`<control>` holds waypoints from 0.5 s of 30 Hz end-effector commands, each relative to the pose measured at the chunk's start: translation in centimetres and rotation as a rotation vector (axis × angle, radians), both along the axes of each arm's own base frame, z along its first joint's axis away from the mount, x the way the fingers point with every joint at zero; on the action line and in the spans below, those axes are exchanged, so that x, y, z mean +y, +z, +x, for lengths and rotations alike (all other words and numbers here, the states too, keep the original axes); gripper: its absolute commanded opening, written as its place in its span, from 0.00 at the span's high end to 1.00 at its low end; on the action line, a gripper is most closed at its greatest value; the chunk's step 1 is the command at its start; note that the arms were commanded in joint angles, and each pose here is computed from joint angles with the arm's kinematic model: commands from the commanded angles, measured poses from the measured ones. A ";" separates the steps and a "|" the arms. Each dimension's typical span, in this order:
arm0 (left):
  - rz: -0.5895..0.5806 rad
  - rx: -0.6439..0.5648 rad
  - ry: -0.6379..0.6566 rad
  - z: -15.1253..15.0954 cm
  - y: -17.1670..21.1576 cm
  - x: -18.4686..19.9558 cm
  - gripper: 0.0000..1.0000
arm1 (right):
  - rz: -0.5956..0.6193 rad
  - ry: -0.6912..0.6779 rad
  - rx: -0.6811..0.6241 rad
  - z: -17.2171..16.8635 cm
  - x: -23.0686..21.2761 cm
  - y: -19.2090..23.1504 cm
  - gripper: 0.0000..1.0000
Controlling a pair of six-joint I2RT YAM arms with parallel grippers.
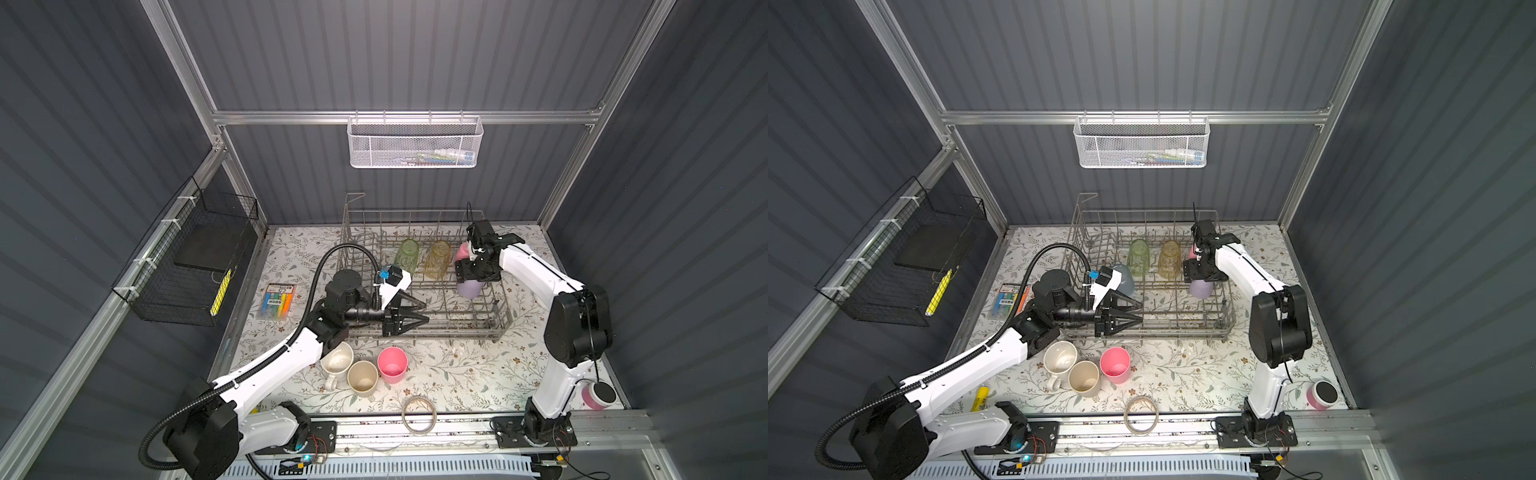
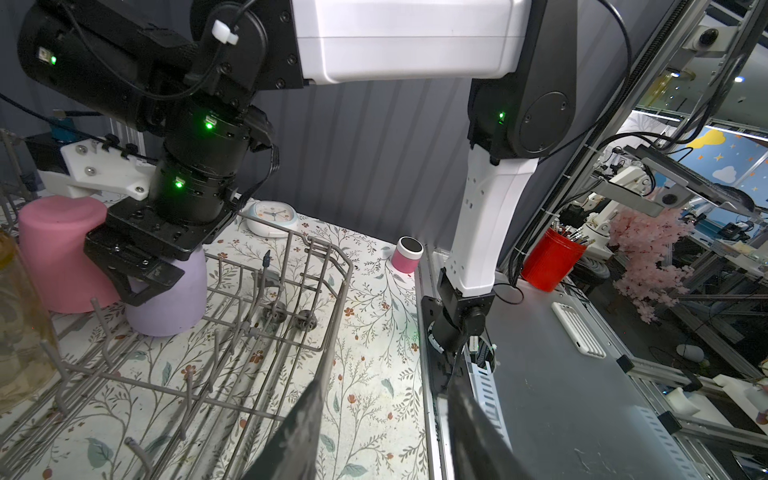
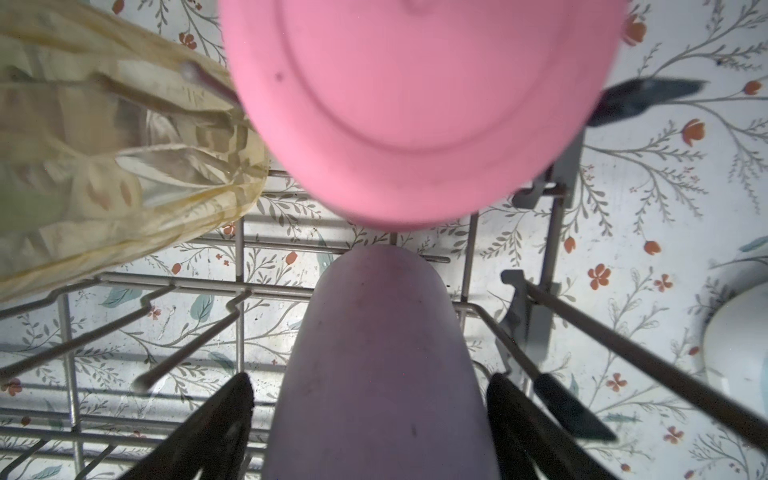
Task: Load the cups into the dish rack
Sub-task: 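Open the right gripper and lift it away from the lavender cup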
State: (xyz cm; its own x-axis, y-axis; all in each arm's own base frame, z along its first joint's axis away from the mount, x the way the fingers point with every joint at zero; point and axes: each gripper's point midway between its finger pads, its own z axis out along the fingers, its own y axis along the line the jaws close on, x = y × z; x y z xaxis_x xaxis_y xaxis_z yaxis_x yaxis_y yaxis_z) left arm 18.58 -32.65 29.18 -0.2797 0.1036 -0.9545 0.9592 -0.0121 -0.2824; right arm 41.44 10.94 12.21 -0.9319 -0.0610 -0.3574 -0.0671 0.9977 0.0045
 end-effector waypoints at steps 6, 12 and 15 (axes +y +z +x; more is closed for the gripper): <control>0.003 -0.019 0.000 0.0 -0.1 0.2 0.51 | -0.006 -0.037 -0.082 -1.7 -1.7 4.3 0.11; 0.005 -0.016 0.003 0.0 0.0 0.3 0.51 | 0.078 -0.032 -0.186 -3.0 -1.2 8.4 0.10; 0.009 -0.013 0.008 0.0 0.0 0.3 0.51 | 0.215 0.028 -0.268 -4.2 0.6 11.5 0.10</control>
